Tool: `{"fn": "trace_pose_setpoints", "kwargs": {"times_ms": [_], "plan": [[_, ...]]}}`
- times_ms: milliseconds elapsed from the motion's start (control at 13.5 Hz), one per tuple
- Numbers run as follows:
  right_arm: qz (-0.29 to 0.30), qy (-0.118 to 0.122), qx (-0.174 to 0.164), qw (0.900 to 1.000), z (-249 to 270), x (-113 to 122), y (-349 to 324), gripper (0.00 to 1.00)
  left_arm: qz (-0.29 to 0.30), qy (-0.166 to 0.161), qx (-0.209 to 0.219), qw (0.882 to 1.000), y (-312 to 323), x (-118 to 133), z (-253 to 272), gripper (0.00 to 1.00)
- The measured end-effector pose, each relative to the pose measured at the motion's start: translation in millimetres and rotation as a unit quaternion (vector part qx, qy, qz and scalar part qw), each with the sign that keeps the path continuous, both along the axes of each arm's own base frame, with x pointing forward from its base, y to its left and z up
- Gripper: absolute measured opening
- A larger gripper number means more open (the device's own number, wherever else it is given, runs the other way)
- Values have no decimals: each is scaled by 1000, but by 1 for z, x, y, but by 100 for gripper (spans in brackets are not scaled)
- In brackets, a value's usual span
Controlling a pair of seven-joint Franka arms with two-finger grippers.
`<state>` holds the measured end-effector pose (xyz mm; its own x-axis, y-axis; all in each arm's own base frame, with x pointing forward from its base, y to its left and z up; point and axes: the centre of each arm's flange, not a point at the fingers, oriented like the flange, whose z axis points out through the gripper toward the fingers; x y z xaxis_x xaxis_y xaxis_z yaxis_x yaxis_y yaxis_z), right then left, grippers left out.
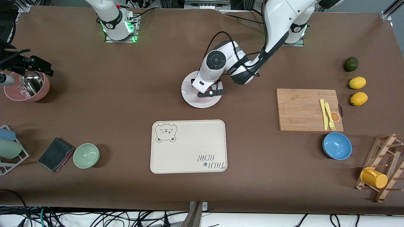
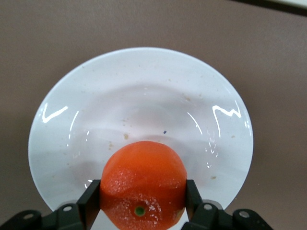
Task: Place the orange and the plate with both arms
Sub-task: 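Carry the orange with the left gripper onto the white plate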
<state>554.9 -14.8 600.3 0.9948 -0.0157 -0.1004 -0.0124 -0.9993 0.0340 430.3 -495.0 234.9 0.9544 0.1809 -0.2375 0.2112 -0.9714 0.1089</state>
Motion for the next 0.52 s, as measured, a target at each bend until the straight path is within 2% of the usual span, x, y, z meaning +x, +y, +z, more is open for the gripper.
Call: {"fn": "trace_pose_setpoints", "kwargs": {"times_ms": [149,223,372,446,520], "plan": [[0,0,0,1000,0,0,0,100,-1,4,4,1000,-2,-3,-6,73],[0,0,0,1000,0,0,0,100,0,7,5,1000,-1,-3,-10,80],[1,0,0,1000,0,0,1,100,3,10,8,1000,1,-2,-15,83],[1,0,0,1000,0,0,1,100,4,10,9,1000,2,-1,-16,89],[1,0,0,1000,0,0,1,100,6,9,10,1000,4,1,-17,98]]}}
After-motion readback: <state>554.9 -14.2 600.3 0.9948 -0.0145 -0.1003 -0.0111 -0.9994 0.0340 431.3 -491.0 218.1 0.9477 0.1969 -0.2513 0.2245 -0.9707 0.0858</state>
